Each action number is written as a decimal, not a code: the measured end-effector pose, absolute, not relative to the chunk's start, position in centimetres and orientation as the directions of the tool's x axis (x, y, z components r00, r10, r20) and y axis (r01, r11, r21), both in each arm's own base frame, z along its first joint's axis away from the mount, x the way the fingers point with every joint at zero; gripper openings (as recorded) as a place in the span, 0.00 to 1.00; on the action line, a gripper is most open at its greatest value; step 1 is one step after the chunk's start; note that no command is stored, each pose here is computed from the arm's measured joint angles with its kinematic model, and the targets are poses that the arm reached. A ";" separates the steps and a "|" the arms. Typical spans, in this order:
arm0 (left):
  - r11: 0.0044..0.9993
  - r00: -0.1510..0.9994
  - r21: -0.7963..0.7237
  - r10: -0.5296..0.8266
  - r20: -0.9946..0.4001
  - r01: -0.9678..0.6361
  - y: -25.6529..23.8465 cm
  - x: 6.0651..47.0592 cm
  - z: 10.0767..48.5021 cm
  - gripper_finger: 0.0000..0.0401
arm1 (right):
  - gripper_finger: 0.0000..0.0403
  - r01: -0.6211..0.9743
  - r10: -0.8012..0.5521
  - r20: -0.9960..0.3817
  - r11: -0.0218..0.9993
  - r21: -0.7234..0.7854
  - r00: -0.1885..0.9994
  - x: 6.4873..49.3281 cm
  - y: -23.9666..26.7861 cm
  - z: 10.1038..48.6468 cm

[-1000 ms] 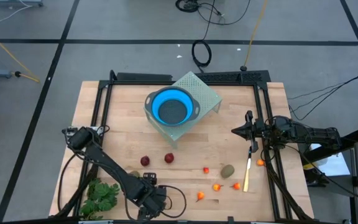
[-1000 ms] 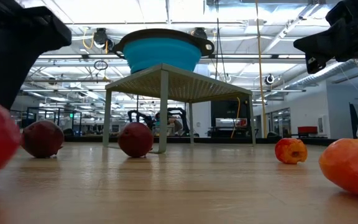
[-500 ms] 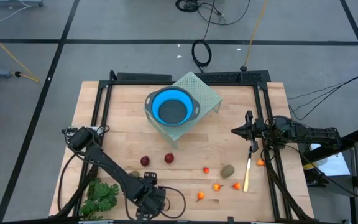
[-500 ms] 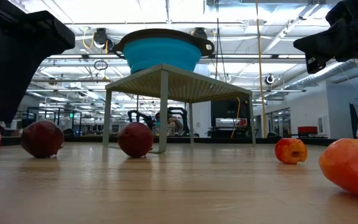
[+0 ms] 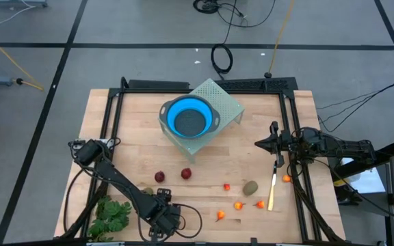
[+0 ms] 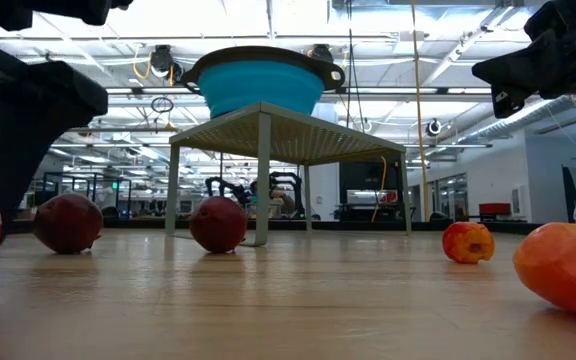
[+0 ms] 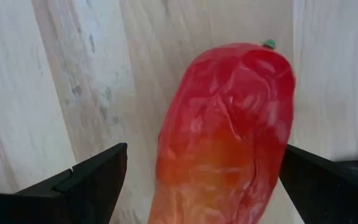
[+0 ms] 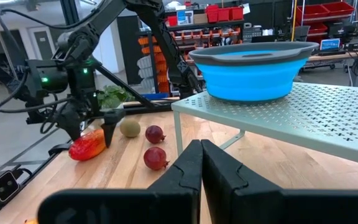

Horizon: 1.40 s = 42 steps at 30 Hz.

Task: Pick & Place Fruit
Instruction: Put the mango into the collapsible colander on the shelf

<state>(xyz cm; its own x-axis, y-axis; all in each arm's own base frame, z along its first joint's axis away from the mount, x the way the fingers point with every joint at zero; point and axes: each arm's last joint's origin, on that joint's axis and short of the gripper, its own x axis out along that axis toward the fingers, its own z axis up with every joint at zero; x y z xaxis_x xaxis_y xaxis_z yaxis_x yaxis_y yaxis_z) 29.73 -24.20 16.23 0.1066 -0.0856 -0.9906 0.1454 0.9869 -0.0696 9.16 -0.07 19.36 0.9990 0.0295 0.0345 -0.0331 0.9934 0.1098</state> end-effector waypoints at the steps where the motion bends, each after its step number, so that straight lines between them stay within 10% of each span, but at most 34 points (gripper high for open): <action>1: 0.985 0.108 -0.069 -0.086 -0.990 0.157 -24.2 29.7 16.1 1.00 | 0.00 -0.033 0.030 0.034 0.993 0.110 0.999 9.2 -0.1 19.4; 10: 0.984 0.113 -0.073 -0.092 -0.989 0.164 -24.1 29.5 15.4 0.94 | 0.00 -0.034 0.030 0.038 0.993 0.110 0.999 9.2 -0.1 19.4; 24: 0.985 0.113 -0.074 -0.092 -0.989 0.155 -24.0 29.6 15.4 0.52 | 0.00 -0.033 0.029 0.038 0.993 0.110 0.999 9.2 -0.1 19.4; 42: 0.994 0.034 -0.046 -0.050 -0.998 0.102 -23.6 30.1 18.2 0.52 | 0.00 -0.033 0.029 0.038 0.993 0.110 0.999 9.2 -0.1 19.4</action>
